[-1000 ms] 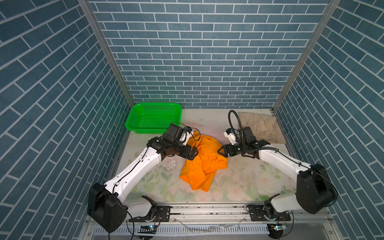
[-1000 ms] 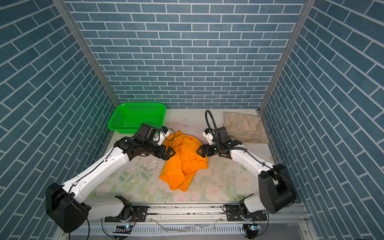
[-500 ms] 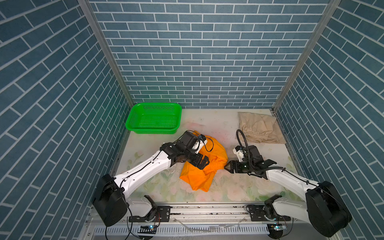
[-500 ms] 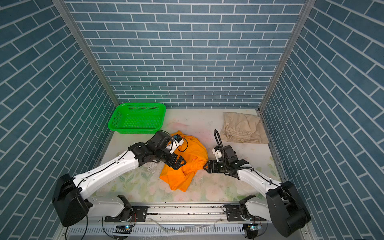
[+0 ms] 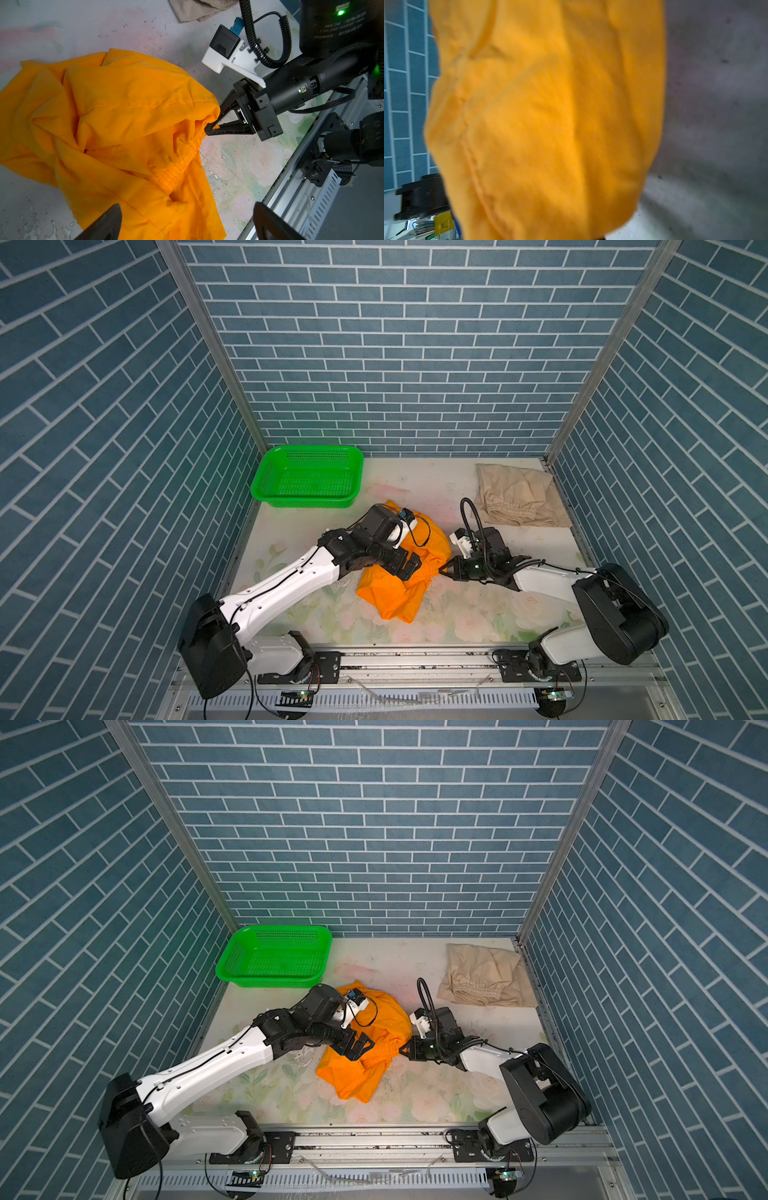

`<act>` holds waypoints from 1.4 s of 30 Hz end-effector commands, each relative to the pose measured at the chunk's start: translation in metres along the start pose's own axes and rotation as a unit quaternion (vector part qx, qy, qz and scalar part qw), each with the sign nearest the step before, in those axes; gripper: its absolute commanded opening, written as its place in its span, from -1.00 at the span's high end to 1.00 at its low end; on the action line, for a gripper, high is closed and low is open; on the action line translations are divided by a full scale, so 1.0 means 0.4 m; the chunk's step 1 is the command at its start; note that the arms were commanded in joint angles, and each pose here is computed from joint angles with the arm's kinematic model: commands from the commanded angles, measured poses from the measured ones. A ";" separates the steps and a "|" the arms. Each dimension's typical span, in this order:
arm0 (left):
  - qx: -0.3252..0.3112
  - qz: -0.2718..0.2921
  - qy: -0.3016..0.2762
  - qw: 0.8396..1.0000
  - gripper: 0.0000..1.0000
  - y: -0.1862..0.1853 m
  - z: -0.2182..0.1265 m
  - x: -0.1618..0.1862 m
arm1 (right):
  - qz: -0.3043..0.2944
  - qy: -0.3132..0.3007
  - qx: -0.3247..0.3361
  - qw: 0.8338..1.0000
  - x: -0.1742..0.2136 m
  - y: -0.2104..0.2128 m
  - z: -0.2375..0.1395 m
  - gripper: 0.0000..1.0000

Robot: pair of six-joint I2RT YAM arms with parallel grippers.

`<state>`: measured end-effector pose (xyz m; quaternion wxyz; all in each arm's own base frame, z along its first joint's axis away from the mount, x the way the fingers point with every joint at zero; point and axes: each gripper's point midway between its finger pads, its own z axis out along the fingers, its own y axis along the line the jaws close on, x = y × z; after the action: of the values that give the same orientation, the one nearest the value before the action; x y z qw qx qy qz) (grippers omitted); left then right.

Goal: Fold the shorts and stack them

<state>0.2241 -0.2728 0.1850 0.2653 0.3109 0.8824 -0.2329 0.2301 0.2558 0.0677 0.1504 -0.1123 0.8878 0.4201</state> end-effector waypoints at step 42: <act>-0.137 0.150 -0.122 0.972 -0.99 0.119 0.039 -0.149 | -0.134 -0.107 -0.156 0.973 -0.397 0.483 -0.289 1.00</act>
<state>0.2847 -0.2708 0.1864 0.4130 0.3712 0.8236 -0.1157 0.3006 0.2967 0.3120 0.2630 -0.1919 0.7916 0.5170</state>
